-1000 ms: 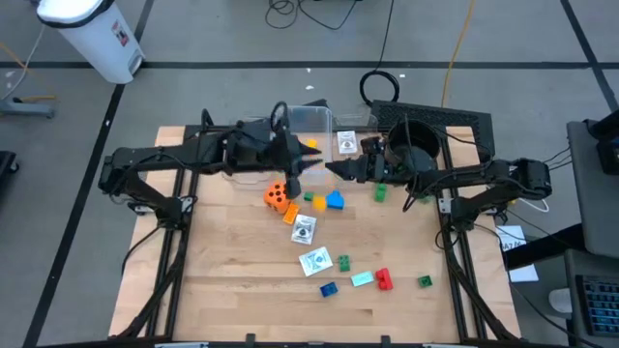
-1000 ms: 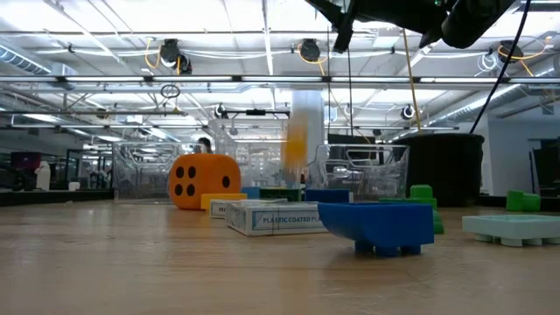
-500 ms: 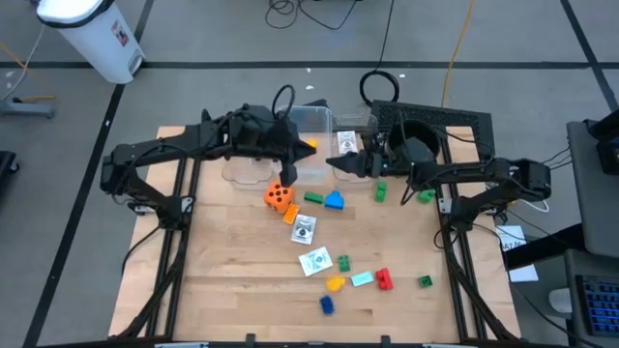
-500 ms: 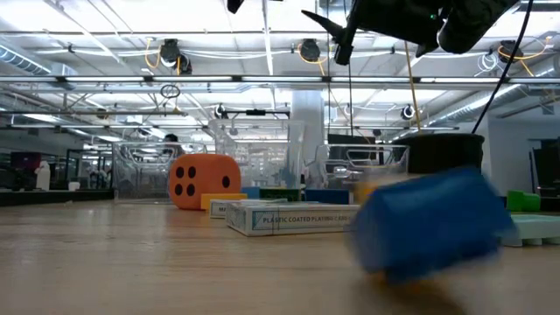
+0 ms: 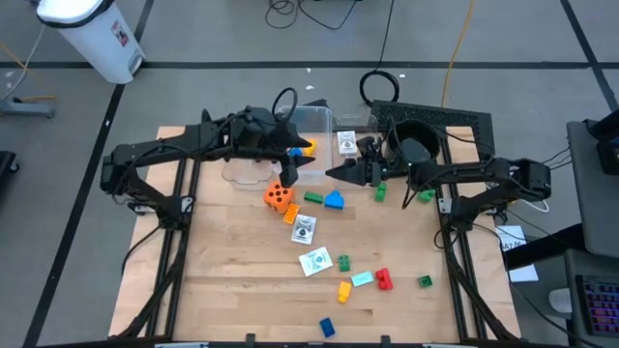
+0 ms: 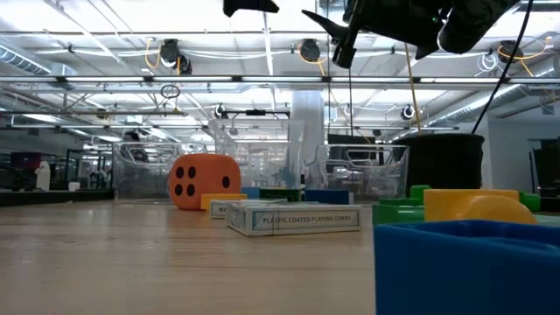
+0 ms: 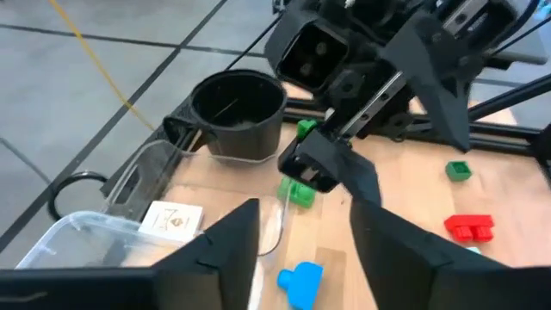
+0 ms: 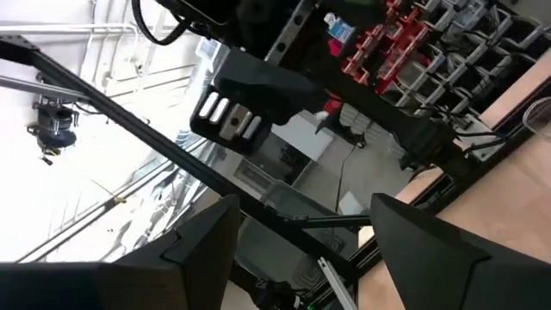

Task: Pick & Place Toys
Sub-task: Put the green two stud game piece into the middle transparent bin

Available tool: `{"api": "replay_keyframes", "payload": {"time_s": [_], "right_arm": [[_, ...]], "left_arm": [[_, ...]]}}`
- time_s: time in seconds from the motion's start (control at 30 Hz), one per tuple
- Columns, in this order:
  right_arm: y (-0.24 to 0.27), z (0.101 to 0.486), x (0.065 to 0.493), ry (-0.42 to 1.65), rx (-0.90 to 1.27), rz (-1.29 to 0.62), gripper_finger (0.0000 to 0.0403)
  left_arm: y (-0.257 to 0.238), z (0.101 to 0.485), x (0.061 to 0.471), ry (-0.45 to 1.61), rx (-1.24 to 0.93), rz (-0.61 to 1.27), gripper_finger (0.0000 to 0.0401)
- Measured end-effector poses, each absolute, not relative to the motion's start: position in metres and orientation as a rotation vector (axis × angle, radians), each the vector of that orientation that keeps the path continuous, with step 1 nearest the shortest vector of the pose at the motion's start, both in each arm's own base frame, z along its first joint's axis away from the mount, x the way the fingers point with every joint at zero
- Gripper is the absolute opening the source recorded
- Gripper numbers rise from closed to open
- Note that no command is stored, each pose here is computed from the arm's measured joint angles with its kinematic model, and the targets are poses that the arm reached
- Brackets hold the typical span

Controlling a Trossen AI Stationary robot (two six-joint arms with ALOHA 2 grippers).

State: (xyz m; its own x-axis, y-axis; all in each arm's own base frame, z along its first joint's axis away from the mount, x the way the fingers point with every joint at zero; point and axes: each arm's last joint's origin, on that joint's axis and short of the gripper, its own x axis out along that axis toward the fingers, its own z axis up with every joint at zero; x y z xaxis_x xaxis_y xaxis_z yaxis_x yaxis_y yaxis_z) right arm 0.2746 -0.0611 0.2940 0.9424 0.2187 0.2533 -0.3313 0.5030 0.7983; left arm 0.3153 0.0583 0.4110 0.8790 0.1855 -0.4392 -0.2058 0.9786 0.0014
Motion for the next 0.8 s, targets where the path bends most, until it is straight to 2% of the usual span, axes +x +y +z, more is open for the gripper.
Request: {"api": "replay_keyframes", "payload": {"time_s": [0.17, 0.37, 0.5, 0.63, 0.73, 0.8], "right_arm": [[-0.05, 0.307, 0.267, -0.162, 0.925, 0.382, 0.0254], [-0.025, 0.331, 0.248, -0.23, 0.817, 0.48, 0.0254], [-0.006, 0.344, 0.239, -0.137, 0.752, 0.438, 0.0254], [0.008, 0.352, 0.232, 0.196, 0.651, 0.191, 0.0254], [0.013, 0.349, 0.218, 0.536, 0.586, -0.144, 0.0254], [0.01, 0.345, 0.21, 0.676, 0.595, -0.383, 0.0254]], "left_arm": [[0.059, 0.407, 0.313, 0.507, -0.047, 0.243, 0.0239], [0.059, 0.403, 0.311, 0.547, -0.05, 0.242, 0.0268], [0.059, 0.403, 0.311, 0.547, -0.062, 0.242, 0.0278], [0.058, 0.403, 0.311, 0.545, -0.065, 0.236, 0.0276], [0.058, 0.403, 0.311, 0.544, -0.073, 0.237, 0.0277], [0.058, 0.403, 0.311, 0.542, -0.086, 0.241, 0.0278]]}}
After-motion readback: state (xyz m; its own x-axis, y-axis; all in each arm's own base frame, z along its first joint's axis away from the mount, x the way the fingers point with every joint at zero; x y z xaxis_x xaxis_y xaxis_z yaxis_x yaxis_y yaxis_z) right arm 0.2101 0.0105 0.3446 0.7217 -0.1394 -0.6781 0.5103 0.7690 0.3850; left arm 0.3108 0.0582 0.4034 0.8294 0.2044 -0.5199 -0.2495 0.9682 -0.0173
